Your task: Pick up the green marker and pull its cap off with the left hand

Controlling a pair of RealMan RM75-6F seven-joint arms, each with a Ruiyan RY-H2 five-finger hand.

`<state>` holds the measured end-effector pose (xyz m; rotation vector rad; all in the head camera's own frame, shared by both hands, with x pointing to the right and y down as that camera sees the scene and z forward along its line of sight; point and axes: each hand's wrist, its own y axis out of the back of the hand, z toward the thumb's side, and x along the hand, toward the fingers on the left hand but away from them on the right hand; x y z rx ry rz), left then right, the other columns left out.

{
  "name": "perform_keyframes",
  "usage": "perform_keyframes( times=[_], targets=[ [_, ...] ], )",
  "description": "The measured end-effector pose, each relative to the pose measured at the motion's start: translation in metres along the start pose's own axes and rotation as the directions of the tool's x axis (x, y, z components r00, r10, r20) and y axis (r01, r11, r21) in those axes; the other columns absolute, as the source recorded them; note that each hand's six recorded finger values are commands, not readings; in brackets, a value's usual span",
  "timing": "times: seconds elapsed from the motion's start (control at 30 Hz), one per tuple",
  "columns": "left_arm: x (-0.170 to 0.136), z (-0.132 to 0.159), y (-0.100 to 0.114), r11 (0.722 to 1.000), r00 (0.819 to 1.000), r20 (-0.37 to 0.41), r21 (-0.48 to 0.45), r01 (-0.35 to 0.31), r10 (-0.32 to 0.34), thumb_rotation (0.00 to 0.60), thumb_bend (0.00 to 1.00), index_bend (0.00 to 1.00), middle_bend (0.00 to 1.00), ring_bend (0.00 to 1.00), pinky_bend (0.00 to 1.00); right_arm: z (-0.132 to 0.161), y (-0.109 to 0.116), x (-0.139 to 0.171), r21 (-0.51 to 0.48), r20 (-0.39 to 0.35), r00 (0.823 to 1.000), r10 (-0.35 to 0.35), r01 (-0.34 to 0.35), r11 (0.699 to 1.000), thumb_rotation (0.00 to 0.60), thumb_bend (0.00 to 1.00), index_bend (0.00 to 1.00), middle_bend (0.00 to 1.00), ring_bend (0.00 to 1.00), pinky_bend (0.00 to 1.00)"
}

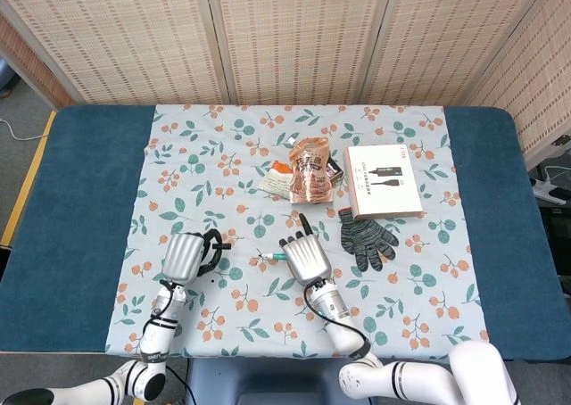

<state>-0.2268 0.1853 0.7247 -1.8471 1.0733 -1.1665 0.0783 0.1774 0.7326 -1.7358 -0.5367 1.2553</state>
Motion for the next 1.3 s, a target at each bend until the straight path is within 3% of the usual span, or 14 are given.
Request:
perform_keyframes(
  times=[0.13,0.17,0.23,0.4,0.57,0.67,0.73,0.83,0.97,1.07,1.17,1.2,1.3],
  targets=[
    [-0.004,-0.008,-0.013,0.996,0.996,-0.005,0.017,0.086,-0.086,0.600,0.46,0.33,0.50,0.41,0.60,-0.002,-0.009,0.002,-0.011,0.005,0.999,0.045,-0.045,0.999,0.600,0.40,0.18,0.32,0.20,0.02],
    [-0.004,-0.011,-0.016,0.994,0.994,-0.010,0.020,0.109,-0.109,0.600,0.45,0.28,0.46,0.37,0.58,-0.003,-0.011,0.002,-0.009,0.006,0.999,0.054,-0.054,0.998,0.600,0.39,0.09,0.26,0.15,0.01],
    [-0.006,-0.015,-0.022,0.987,0.987,-0.027,0.025,0.162,-0.161,0.600,0.43,0.16,0.36,0.30,0.55,-0.004,-0.012,0.003,-0.002,0.008,0.997,0.073,-0.073,0.997,0.600,0.38,0.00,0.18,0.10,0.00],
    [-0.009,-0.023,-0.026,0.971,0.969,-0.064,0.025,0.239,-0.237,0.600,0.43,0.11,0.32,0.27,0.54,-0.005,-0.010,0.007,0.002,0.005,0.995,0.101,-0.101,0.995,0.600,0.35,0.00,0.11,0.04,0.00],
    [-0.010,-0.023,-0.025,0.969,0.967,-0.067,0.023,0.247,-0.245,0.600,0.41,0.10,0.29,0.25,0.52,-0.008,-0.009,0.011,0.016,0.007,0.993,0.119,-0.119,0.993,0.600,0.30,0.00,0.03,0.00,0.00],
    [-0.012,-0.020,-0.018,0.971,0.969,-0.055,0.003,0.240,-0.240,0.600,0.41,0.09,0.21,0.18,0.47,-0.011,-0.001,0.019,0.009,0.001,0.992,0.125,-0.125,0.992,0.600,0.29,0.00,0.01,0.00,0.00],
    [-0.016,-0.020,-0.004,0.974,0.974,-0.035,-0.016,0.225,-0.225,0.600,0.40,0.08,0.16,0.12,0.43,-0.019,0.010,0.032,-0.007,-0.005,0.993,0.114,-0.114,0.993,0.600,0.27,0.00,0.00,0.00,0.00],
    [-0.029,-0.031,0.024,0.979,0.979,-0.009,-0.027,0.203,-0.203,0.600,0.40,0.03,0.01,0.00,0.23,-0.046,0.033,0.062,-0.019,0.000,0.996,0.084,-0.084,0.996,0.600,0.27,0.00,0.00,0.00,0.00],
    [-0.064,-0.068,0.069,0.986,0.986,0.000,0.014,0.168,-0.169,0.600,0.40,0.01,0.00,0.00,0.08,-0.110,0.060,0.121,0.019,0.077,0.997,0.016,-0.018,1.000,0.600,0.27,0.00,0.00,0.00,0.00],
    [-0.097,-0.097,0.099,0.993,0.993,-0.016,0.037,0.115,-0.114,0.600,0.41,0.00,0.00,0.00,0.04,-0.169,0.079,0.175,0.057,0.191,0.979,-0.068,0.058,0.997,0.600,0.27,0.00,0.00,0.00,0.00],
    [-0.127,-0.120,0.116,0.997,0.998,-0.036,0.044,0.059,-0.058,0.600,0.40,0.00,0.00,0.00,0.03,-0.217,0.088,0.229,0.068,0.313,0.940,-0.133,0.117,0.991,0.600,0.27,0.00,0.00,0.00,0.00],
    [-0.135,-0.129,0.122,0.997,0.998,-0.042,0.064,0.051,-0.049,0.600,0.40,0.00,0.00,0.00,0.03,-0.232,0.088,0.248,0.067,0.351,0.924,-0.150,0.135,0.989,0.600,0.26,0.00,0.00,0.00,0.00],
    [-0.156,-0.150,0.133,0.989,0.994,-0.082,0.128,0.077,-0.066,0.600,0.40,0.00,0.00,0.00,0.03,-0.257,0.088,0.286,0.051,0.410,0.898,-0.158,0.151,0.987,0.600,0.25,0.00,0.00,0.00,0.00]
  ],
)
